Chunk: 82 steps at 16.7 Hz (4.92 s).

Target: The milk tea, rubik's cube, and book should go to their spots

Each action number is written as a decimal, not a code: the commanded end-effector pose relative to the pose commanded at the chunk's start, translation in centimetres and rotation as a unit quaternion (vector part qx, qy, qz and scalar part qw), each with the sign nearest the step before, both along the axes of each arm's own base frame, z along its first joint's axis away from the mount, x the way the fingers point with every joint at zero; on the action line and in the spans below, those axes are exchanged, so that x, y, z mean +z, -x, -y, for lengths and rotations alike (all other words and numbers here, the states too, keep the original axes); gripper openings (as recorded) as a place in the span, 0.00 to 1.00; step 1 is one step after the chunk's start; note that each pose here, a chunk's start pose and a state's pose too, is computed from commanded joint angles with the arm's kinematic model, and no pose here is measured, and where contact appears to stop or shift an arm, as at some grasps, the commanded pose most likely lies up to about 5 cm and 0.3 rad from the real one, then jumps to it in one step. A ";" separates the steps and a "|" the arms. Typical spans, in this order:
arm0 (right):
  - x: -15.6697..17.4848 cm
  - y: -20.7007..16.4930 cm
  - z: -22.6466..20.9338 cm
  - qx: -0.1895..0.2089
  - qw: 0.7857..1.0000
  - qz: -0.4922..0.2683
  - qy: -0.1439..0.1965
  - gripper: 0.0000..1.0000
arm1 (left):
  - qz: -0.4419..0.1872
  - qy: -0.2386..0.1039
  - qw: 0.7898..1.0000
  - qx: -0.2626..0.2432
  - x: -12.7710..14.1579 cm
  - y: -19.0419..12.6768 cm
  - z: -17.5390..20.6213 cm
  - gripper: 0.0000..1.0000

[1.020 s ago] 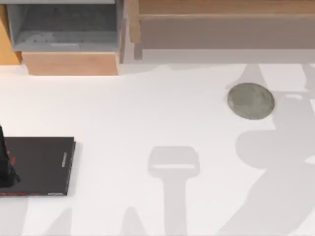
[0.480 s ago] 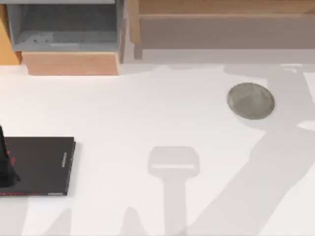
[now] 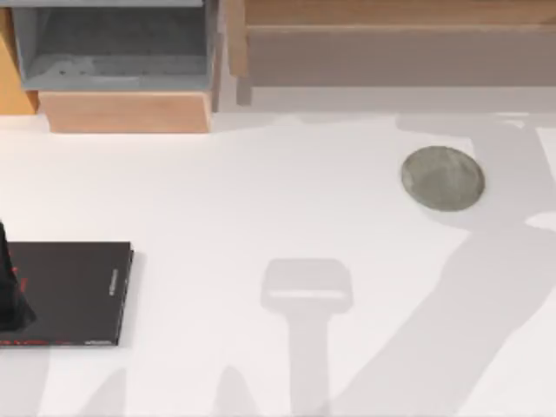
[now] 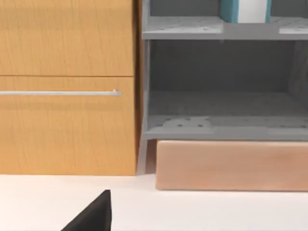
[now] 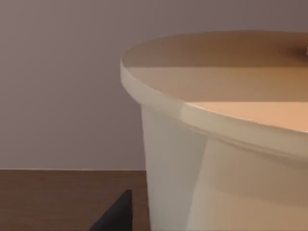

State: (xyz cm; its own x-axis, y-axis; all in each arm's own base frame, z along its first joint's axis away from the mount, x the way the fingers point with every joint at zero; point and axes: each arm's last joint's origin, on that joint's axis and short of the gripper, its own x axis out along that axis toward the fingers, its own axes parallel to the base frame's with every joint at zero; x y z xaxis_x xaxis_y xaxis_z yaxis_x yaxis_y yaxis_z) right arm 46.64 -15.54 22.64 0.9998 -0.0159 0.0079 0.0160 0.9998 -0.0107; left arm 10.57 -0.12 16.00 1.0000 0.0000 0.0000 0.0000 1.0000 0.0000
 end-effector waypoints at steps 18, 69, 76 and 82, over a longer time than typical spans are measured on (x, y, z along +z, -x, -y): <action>0.1 0.0 0.0 0.000 1.000 0.001 -0.001 0.00 | 0.000 0.000 1.000 0.000 0.0 0.0 0.0 1.00; -11.9 13.2 -28.1 0.000 1.000 0.006 -0.004 0.00 | 0.000 0.000 1.000 0.000 0.0 0.0 0.0 1.00; -13.2 13.4 -28.1 0.001 1.000 0.001 -0.002 0.00 | 0.000 0.000 1.000 0.000 0.0 0.0 0.0 1.00; -13.2 13.4 -28.1 0.001 1.000 0.001 -0.002 0.38 | 0.000 0.000 1.000 0.000 0.0 0.0 0.0 1.00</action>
State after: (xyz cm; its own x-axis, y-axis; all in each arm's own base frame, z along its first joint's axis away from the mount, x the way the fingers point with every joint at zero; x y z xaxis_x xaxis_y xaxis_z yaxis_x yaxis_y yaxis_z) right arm 33.24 12.54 9.41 0.9999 -0.0144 0.0094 0.0145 0.9999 -0.0076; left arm 10.57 -0.12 16.00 1.0000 0.0000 0.0000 0.0000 1.0000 0.0000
